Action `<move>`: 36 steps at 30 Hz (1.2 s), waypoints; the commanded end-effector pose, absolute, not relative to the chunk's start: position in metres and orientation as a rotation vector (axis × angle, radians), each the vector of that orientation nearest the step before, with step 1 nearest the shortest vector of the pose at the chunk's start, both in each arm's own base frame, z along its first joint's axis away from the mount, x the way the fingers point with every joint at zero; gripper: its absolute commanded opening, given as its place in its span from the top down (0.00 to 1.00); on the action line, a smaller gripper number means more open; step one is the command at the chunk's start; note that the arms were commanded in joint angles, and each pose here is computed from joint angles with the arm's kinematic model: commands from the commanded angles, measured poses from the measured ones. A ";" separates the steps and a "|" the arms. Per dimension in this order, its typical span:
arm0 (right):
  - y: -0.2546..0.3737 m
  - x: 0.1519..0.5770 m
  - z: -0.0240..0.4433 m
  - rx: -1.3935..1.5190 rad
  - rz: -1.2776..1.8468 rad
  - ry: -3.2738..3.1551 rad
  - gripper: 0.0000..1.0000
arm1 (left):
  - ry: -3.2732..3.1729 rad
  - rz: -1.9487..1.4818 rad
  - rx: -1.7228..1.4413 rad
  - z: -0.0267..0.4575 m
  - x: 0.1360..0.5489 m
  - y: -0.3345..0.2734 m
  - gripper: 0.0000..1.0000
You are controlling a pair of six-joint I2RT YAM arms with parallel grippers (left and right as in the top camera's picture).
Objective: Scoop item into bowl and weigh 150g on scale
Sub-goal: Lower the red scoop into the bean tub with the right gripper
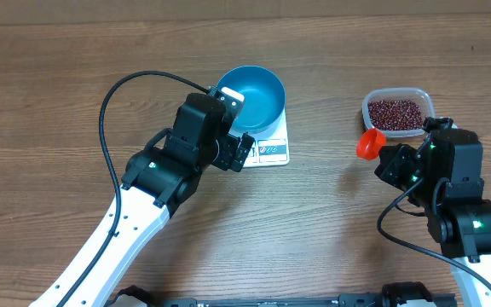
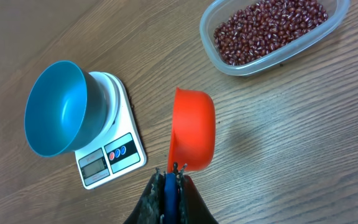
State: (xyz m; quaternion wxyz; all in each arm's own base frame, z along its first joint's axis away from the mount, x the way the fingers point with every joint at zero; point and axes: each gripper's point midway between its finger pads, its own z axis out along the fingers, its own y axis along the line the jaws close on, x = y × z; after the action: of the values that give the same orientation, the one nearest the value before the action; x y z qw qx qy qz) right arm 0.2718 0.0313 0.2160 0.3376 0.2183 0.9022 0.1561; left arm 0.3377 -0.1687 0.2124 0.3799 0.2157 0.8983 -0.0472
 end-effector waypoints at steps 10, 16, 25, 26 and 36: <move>0.015 0.278 0.226 0.400 0.226 2.331 0.96 | 2.276 -0.135 0.559 0.220 0.335 -0.169 0.00; 0.002 0.292 0.222 0.378 0.166 2.363 0.96 | 2.276 -0.135 0.559 0.220 0.335 -0.169 0.00; -0.050 0.329 0.227 0.414 0.038 2.412 0.96 | 2.276 -0.135 0.559 0.220 0.335 -0.169 0.00; -0.057 0.334 0.227 0.420 0.025 2.411 0.96 | 2.276 -0.135 0.559 0.220 0.335 -0.169 0.00; -0.089 0.375 0.197 0.363 -0.046 2.425 0.96 | 2.276 -0.135 0.559 0.220 0.335 -0.169 0.01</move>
State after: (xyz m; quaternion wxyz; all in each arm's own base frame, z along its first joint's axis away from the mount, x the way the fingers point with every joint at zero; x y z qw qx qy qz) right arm 0.3617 -0.0860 0.1918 0.3226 0.1767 0.9299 -0.0031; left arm 0.3368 -0.1689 0.2117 0.3777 0.2166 0.8990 -0.0482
